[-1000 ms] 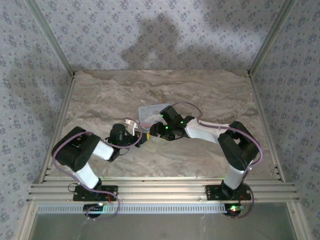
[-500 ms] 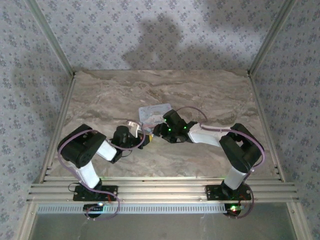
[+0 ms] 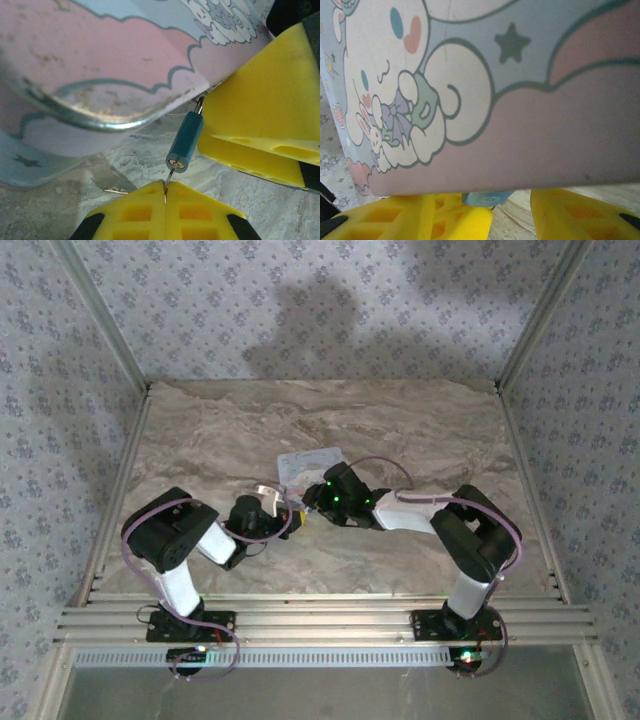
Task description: Unlock the padlock with the key
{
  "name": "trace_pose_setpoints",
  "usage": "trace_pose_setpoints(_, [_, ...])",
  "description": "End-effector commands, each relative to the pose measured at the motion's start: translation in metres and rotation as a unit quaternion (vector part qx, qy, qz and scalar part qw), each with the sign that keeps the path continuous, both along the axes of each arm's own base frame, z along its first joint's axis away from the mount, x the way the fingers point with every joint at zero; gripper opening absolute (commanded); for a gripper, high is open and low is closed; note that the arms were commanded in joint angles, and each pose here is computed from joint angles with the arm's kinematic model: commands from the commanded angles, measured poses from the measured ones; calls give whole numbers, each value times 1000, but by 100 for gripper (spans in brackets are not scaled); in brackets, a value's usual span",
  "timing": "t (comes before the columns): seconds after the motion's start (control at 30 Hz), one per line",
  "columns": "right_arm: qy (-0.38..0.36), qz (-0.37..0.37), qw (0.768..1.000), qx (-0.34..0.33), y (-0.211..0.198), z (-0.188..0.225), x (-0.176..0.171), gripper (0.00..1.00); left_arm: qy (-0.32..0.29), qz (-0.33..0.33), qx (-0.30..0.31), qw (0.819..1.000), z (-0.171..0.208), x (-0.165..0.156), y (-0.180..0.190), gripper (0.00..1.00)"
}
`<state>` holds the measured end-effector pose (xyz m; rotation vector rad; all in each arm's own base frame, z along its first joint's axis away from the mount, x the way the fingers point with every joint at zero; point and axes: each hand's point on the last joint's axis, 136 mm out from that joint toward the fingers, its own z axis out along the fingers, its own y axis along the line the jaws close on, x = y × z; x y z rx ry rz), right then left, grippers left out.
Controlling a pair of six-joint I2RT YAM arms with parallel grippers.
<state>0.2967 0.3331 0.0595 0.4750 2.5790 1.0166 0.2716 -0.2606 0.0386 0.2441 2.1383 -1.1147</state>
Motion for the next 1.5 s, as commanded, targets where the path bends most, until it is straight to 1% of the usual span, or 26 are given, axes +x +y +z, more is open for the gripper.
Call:
trace_pose_setpoints(0.0, [12,-14,999,-34,-6,-18,-4,53,-11,0,-17,1000,9,-1,-4,0])
trace_pose_setpoints(0.2, [13,-13,999,-50,-3,-30,-10,49,-14,-4,-28,1000,17,-4,-10,0])
trace_pose_setpoints(0.33, [12,-15,999,-51,-2,-33,-8,43,-17,-3,-27,999,19,-7,-10,0])
trace_pose_setpoints(0.4, [11,-15,998,-54,-3,-34,-7,39,-17,-5,-23,1000,19,-9,-9,0])
trace_pose_setpoints(0.57, [9,-13,998,-60,-6,-33,-7,21,-16,-7,-17,1000,17,-14,-8,0])
trace_pose_setpoints(0.77, [11,-10,998,-61,-7,-33,-10,8,-20,-13,-19,1000,20,-16,-11,0])
trace_pose_setpoints(0.87, [9,-11,998,-59,-8,-31,-11,3,-21,-12,-14,1000,22,-16,-10,0])
trace_pose_setpoints(0.9, [9,-11,998,-60,-9,-31,-11,2,-21,-11,-10,1000,22,-17,-9,5])
trace_pose_setpoints(0.97, [7,-13,998,-59,-10,-28,-10,0,-19,-8,1,1000,23,-18,-4,25])
trace_pose_setpoints(1.0, [6,-12,998,-58,-9,-27,-10,0,-19,-4,6,1000,24,-19,-2,32])
trace_pose_setpoints(1.07, [5,-12,998,-56,-9,-25,-10,0,-19,0,17,1000,26,-22,4,42])
trace_pose_setpoints(1.13, [5,-9,999,-52,-7,-23,-9,0,-12,3,36,999,26,-25,11,49])
trace_pose_setpoints(1.23, [7,-3,999,-45,-4,-20,-9,0,-3,0,48,999,29,-29,18,52])
trace_pose_setpoints(1.33, [8,3,999,-35,1,-14,-10,0,7,-8,30,1000,38,-31,21,53])
trace_pose_setpoints(1.47, [6,7,1000,-21,5,-5,-9,0,18,-23,-2,1000,49,-32,16,53])
